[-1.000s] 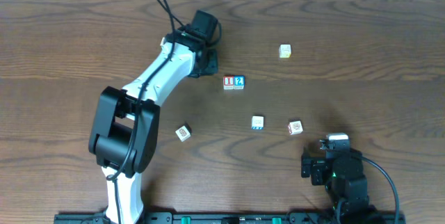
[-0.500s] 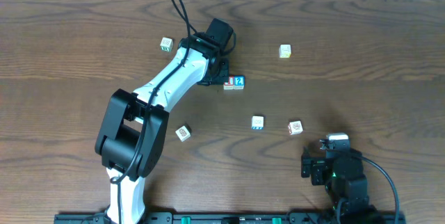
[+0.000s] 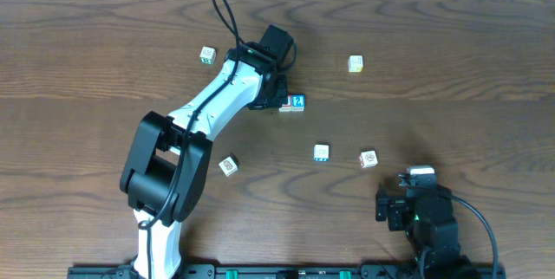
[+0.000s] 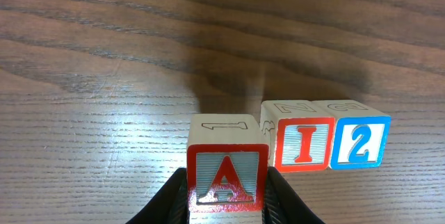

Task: Spell out Ai2
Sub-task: 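Lower the 'A' block left of the red '1' block and open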

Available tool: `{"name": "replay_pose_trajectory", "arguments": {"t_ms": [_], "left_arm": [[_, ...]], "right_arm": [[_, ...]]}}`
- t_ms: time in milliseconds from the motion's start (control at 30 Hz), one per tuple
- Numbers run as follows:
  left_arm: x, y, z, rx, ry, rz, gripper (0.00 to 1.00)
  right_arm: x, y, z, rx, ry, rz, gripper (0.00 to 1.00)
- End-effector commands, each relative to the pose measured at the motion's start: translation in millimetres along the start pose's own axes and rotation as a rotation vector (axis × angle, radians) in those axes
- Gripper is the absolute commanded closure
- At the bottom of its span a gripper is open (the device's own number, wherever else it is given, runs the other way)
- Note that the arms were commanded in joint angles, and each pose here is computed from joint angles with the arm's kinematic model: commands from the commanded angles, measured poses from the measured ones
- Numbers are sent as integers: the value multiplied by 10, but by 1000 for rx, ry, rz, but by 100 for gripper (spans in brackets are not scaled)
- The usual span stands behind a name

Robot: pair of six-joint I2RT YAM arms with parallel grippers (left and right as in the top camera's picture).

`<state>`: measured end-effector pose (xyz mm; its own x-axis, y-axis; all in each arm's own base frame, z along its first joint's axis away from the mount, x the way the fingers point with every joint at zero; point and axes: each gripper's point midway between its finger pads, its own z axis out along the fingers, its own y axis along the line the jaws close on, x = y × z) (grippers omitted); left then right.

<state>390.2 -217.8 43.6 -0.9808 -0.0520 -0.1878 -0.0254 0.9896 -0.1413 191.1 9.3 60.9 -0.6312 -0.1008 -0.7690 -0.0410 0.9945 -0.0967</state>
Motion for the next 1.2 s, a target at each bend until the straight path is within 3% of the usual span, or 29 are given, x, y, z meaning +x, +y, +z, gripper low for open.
{"name": "replay_pose_trajectory", "arguments": {"t_ms": [0,800,1167], "left_arm": [[-3,-42,36,4,10,-8,77],[39,-95,141,27,37,-6,74],[29,-101,141,30,33,-6,62]], "right_arm": [[2,-18,1,8,-1,-7,1],[1,-18,1,8,-2,-7,1],[1,-18,1,8,-2,-7,1]]}}
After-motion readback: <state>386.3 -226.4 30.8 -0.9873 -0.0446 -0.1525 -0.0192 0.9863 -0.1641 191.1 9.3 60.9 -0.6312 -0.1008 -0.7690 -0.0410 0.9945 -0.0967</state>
